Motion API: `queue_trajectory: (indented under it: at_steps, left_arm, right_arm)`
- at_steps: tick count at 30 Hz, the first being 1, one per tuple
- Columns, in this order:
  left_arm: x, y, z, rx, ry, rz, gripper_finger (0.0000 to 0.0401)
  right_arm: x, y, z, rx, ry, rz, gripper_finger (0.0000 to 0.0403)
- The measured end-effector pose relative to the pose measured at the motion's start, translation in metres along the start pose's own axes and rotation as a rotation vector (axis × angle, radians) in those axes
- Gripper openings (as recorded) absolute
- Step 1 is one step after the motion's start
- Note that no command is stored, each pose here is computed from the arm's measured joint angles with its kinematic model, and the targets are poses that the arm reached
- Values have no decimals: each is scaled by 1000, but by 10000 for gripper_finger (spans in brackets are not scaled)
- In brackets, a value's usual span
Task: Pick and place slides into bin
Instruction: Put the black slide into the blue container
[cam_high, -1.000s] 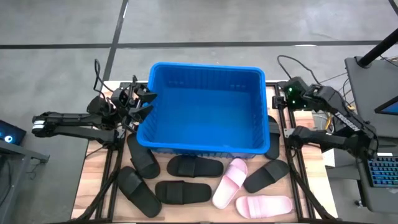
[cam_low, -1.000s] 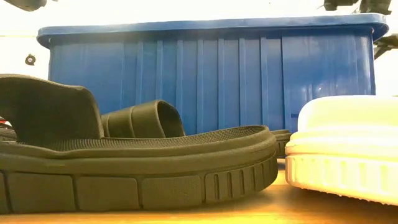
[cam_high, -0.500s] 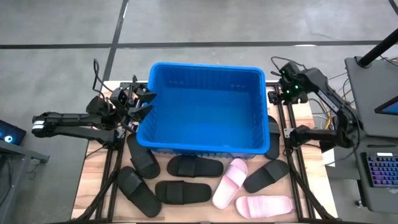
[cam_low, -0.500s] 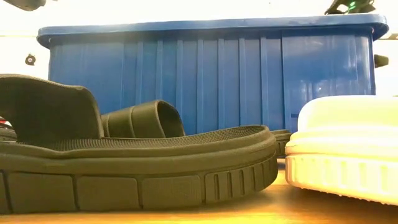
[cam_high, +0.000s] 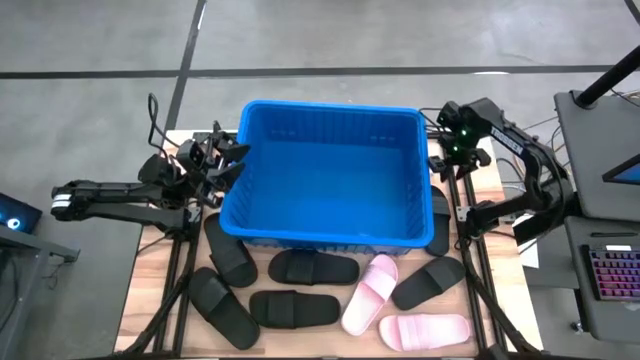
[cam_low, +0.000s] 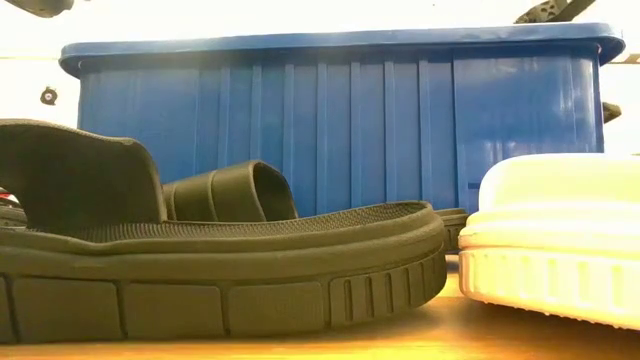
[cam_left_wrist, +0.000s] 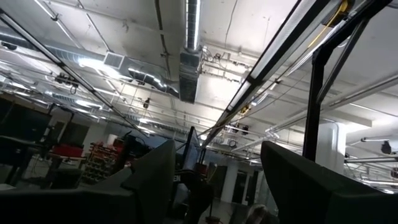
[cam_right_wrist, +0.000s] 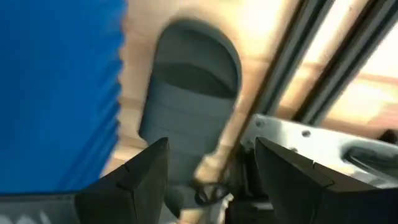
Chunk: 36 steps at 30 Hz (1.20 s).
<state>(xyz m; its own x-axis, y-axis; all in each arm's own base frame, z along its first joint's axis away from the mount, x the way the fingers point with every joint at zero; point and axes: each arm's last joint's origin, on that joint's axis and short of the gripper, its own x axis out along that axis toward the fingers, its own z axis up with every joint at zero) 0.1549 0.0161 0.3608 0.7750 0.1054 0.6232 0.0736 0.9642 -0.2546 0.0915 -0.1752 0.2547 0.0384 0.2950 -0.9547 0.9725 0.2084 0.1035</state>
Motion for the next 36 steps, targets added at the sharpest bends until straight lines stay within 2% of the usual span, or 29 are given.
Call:
queue_trajectory:
  at_steps: [7, 13, 17, 23, 29, 36]
  left_arm:
    - [1, 1, -1, 5, -2, 34, 223]
    - [1, 2, -2, 5, 1, 35, 223]
    - [1, 1, -1, 3, -6, 35, 223]
    - [1, 2, -2, 3, -6, 48, 223]
    - [2, 3, -3, 3, -10, 83, 223]
    - [2, 4, -3, 2, -13, 93, 223]
  right_arm:
    - [-6, 1, 8, 104, -196, 10, 226]
    - [-14, -9, -6, 162, -293, -162, 226]
    - [-20, -16, -24, 219, -308, -175, 226]
    - [-9, -21, -39, 275, -311, -128, 226]
    - [20, -22, -37, 300, -225, -50, 226]
    - [50, -25, -29, 324, -180, -26, 226]
